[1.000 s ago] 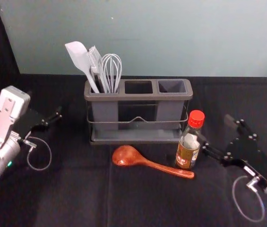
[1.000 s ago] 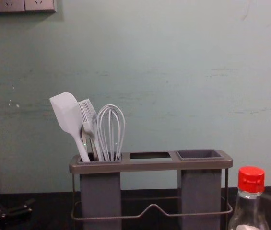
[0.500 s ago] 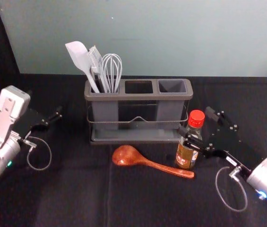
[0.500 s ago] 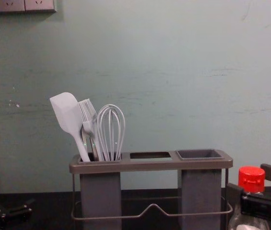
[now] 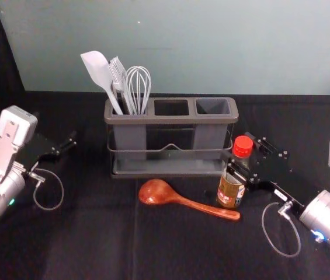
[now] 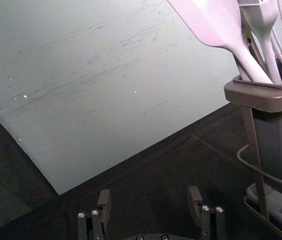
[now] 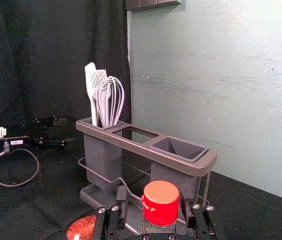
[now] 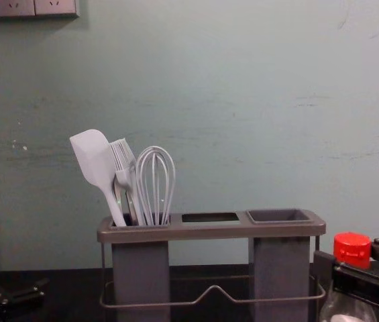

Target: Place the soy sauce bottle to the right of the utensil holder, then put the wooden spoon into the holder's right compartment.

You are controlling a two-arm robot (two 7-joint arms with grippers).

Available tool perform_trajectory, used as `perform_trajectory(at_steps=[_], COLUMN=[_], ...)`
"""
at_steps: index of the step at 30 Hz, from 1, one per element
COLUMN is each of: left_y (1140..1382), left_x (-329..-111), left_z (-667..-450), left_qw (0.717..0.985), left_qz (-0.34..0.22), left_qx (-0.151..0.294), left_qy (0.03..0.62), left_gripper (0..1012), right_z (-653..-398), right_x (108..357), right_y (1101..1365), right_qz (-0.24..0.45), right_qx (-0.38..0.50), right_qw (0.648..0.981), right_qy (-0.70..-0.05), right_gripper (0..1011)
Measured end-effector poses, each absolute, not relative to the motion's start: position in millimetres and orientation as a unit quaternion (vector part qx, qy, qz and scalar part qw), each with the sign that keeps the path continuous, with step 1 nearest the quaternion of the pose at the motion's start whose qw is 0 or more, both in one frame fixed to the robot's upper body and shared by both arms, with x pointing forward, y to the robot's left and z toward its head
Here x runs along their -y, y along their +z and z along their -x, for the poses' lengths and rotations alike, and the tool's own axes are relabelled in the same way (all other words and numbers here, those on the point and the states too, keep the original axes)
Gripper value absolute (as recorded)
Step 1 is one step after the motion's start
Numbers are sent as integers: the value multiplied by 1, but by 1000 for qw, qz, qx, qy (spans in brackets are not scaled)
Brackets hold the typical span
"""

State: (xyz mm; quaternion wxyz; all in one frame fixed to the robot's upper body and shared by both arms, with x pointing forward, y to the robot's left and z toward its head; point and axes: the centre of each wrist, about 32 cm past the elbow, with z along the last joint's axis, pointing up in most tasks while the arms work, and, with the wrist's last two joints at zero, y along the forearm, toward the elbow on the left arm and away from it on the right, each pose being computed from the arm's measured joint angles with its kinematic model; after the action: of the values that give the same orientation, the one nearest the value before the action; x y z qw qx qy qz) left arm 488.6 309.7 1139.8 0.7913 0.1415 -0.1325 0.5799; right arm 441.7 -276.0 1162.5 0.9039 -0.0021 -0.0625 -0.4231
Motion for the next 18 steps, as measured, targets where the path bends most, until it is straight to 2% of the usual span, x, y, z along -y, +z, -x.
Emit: perform_trajectory(at_steps=[2, 4, 5, 9, 18], left_y=[1140, 1140, 1140, 1140, 1140], left_x=[-310, -310, -310, -310, -310], left_z=[-489, -489, -489, -489, -489], left_qw=[791, 791, 791, 791, 791], left_qz=[-141, -141, -141, -141, -141], left_qx=[132, 132, 132, 132, 132], left_qy=[580, 580, 580, 580, 580], left_gripper=[1005, 1005, 1005, 1005, 1005], right_z=[-442, -442, -442, -441, -434], right_x=[276, 276, 276, 278, 287], right_y=[1162, 1162, 1162, 1162, 1175], right_qz=[2, 3, 3, 4, -2], right_qx=[62, 61, 61, 60, 76], right_qw=[904, 903, 903, 902, 900], right_qy=[-424, -425, -425, -427, -430], right_gripper=[601, 565, 504, 403, 392])
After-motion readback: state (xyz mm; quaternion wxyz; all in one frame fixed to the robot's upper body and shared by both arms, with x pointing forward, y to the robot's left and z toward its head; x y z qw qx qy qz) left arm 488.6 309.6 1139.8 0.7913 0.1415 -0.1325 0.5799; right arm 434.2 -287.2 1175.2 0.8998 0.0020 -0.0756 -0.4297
